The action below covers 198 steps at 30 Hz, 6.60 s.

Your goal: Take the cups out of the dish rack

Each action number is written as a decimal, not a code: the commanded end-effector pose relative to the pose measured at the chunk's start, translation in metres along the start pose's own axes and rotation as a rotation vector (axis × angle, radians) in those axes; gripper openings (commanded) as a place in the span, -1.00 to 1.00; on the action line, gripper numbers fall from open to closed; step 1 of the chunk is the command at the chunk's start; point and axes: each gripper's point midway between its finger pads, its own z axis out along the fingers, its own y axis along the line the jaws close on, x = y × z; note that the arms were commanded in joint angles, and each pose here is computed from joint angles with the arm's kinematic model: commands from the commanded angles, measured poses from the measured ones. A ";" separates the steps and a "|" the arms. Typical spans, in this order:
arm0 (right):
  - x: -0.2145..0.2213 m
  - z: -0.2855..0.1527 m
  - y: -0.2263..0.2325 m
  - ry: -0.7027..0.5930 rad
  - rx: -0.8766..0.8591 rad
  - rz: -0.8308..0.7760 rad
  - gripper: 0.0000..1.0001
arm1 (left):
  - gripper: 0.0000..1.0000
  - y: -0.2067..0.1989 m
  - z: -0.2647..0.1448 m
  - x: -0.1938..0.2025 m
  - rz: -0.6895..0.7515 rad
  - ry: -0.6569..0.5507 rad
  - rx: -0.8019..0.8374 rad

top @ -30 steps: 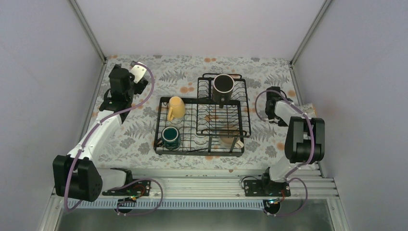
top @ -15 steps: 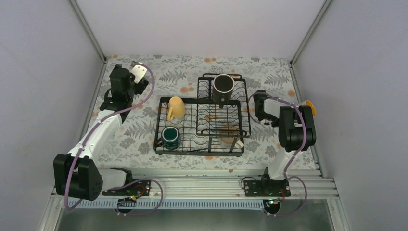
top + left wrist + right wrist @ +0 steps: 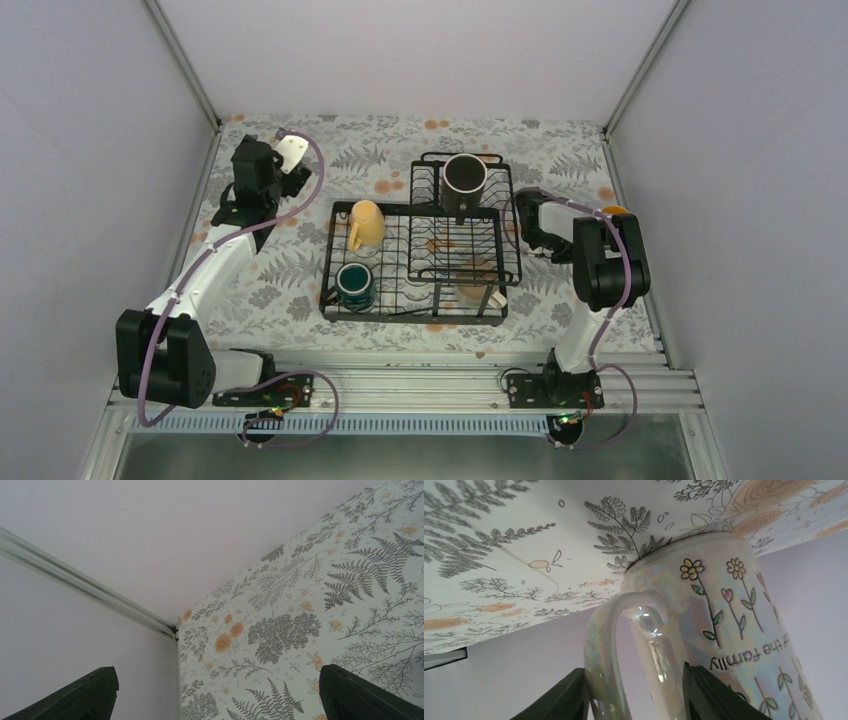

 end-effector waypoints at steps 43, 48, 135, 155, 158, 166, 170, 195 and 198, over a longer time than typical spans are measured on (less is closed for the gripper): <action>-0.034 -0.186 0.100 -1.460 -0.418 0.314 0.55 | 1.00 0.010 -0.012 -0.011 -0.061 -0.001 -0.001; -0.036 -0.194 0.118 -1.521 -0.421 0.297 0.52 | 1.00 0.009 -0.009 -0.009 -0.053 0.012 -0.009; -0.071 -0.206 0.145 -1.712 -0.530 0.118 0.08 | 1.00 -0.007 0.017 0.012 0.025 0.115 -0.022; -0.084 -0.186 0.130 -1.617 -0.456 0.188 -0.15 | 1.00 -0.008 0.018 0.009 0.024 0.114 -0.012; -0.083 -0.187 0.129 -1.619 -0.460 0.187 -0.29 | 1.00 -0.008 0.018 0.009 0.023 0.113 -0.012; -0.080 -0.197 0.128 -1.672 -0.475 0.186 -0.65 | 1.00 -0.009 0.019 0.011 0.023 0.118 -0.013; -0.076 -0.205 0.124 -1.704 -0.492 0.194 -0.74 | 1.00 -0.008 0.017 0.012 0.025 0.115 -0.016; -0.054 -0.229 0.090 -1.971 -0.546 0.192 -0.92 | 1.00 -0.009 0.012 0.017 0.037 0.099 -0.033; -0.048 -0.235 0.081 -2.012 -0.549 0.199 -0.92 | 1.00 -0.008 0.012 0.016 0.037 0.098 -0.037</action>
